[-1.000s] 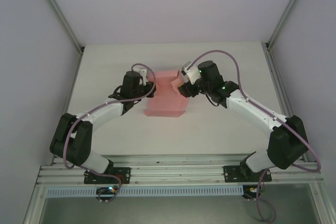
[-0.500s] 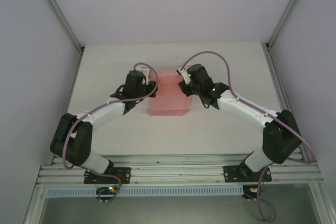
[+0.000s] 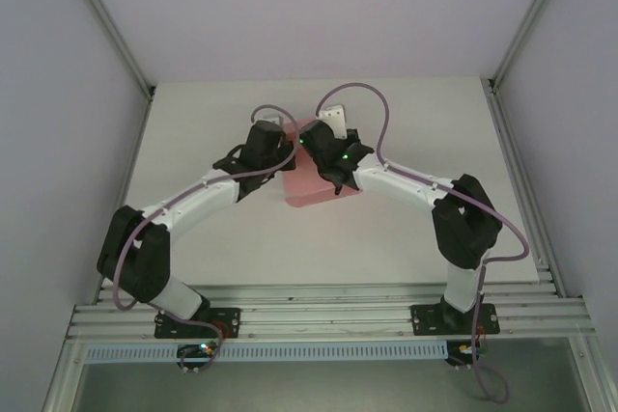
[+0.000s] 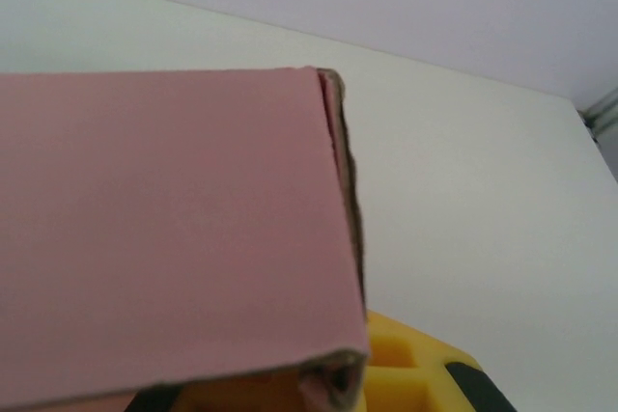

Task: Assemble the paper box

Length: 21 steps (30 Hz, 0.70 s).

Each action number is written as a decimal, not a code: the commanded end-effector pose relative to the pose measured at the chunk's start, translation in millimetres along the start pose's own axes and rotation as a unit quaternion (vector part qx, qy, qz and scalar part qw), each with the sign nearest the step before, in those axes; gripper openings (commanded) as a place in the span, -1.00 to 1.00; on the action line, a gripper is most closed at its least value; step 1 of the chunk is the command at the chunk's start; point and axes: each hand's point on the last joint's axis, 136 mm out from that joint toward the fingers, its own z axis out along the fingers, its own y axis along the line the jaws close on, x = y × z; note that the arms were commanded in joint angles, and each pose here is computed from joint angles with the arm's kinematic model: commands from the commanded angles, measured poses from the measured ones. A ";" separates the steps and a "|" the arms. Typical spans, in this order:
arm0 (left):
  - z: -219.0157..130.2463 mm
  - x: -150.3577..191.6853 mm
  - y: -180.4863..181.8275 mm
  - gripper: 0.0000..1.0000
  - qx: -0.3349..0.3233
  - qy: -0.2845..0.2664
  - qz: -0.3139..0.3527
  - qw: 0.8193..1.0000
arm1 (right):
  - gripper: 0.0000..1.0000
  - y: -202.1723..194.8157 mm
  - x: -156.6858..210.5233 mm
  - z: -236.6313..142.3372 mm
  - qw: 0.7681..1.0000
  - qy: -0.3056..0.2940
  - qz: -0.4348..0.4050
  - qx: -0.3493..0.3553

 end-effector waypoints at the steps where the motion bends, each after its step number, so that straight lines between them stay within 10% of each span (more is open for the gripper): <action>1: -14.5 0.6 88.6 -1.00 -0.204 -0.014 -0.038 0.978 | -1.00 -98.3 25.8 18.9 0.973 0.018 -0.042 0.226; 13: -1.0 11.6 90.1 -1.00 -0.185 0.020 -0.050 0.981 | -0.99 -119.2 38.9 36.8 0.974 0.025 0.008 0.226; 21: 10.3 11.1 53.5 -1.00 -0.100 0.026 -0.031 0.994 | -0.75 -82.4 39.8 42.8 0.995 0.015 0.055 0.084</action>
